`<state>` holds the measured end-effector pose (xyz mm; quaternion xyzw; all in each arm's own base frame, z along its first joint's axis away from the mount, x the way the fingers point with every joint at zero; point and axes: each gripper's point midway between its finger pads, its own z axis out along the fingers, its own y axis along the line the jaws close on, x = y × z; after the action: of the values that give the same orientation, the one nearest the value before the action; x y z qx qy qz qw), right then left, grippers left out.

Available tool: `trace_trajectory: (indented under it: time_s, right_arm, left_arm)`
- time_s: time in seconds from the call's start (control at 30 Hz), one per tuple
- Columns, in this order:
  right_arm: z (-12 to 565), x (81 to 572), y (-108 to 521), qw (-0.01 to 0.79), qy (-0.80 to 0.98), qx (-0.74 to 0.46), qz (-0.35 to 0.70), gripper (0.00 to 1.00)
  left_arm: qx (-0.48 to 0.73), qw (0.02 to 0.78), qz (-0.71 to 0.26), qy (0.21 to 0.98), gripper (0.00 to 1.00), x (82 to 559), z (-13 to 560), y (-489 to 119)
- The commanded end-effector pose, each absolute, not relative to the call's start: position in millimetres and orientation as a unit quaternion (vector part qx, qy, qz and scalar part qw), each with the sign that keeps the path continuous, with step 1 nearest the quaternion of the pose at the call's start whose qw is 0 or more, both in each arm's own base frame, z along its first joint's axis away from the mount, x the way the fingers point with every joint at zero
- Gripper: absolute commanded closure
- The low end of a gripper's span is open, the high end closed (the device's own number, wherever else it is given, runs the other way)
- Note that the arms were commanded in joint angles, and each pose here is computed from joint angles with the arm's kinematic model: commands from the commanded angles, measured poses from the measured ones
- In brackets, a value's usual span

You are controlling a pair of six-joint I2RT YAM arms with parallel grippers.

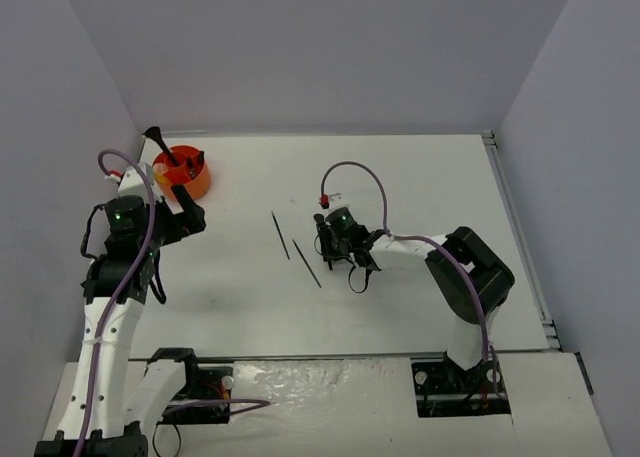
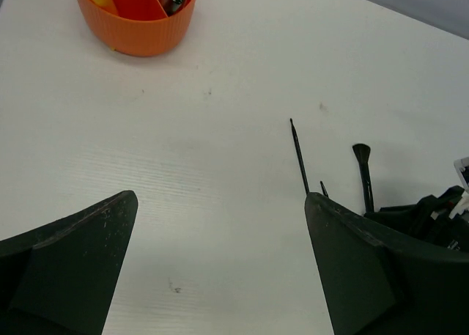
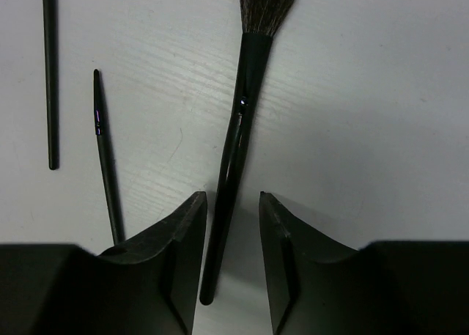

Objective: Organize the makeup

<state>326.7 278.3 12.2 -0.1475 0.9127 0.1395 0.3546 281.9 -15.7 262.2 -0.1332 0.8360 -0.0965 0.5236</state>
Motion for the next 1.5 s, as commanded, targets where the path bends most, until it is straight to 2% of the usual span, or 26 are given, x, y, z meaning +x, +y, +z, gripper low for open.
trace_trajectory:
  time_s: [0.0,0.3,0.43,0.63,0.83,1.03,1.23,1.37,1.47]
  right_arm:
    - [14.5,337.0,276.3,0.369,0.914,-0.125,0.116,0.76]
    - [14.2,342.4,255.5,0.382,0.916,-0.108,0.061,1.00]
    - [48.6,337.4,267.7,0.423,0.889,-0.124,0.125,1.00]
    - [134.6,311.2,307.5,0.514,0.788,-0.161,0.298,1.00]
    - [191.1,285.6,323.9,0.561,0.703,-0.196,0.391,1.00]
    - [229.6,269.9,334.7,0.575,0.652,-0.209,0.448,1.00]
    - [247.0,263.6,335.0,0.585,0.629,-0.210,0.467,1.00]
    - [249.4,261.2,336.2,0.585,0.623,-0.211,0.475,1.00]
    - [249.0,259.4,337.1,0.584,0.620,-0.214,0.478,0.99]
  left_arm:
    - [-0.104,0.522,-0.130,0.837,0.03,264.1,266.1,-30.8]
    - [-0.116,0.507,-0.192,0.832,0.03,264.7,259.5,-50.9]
    - [-0.104,0.499,-0.250,0.823,0.03,267.8,265.3,-77.8]
    - [-0.099,0.496,-0.309,0.805,0.03,280.1,278.2,-108.4]
    - [-0.075,0.503,-0.348,0.788,0.03,291.2,292.4,-149.0]
    - [-0.025,0.506,-0.370,0.779,0.03,295.4,299.8,-201.4]
    - [-0.021,0.513,-0.373,0.773,0.04,307.9,305.5,-226.7]
    - [-0.020,0.502,-0.367,0.783,0.09,317.1,296.0,-241.7]
    - [-0.024,0.509,-0.376,0.774,0.20,325.4,297.4,-251.1]
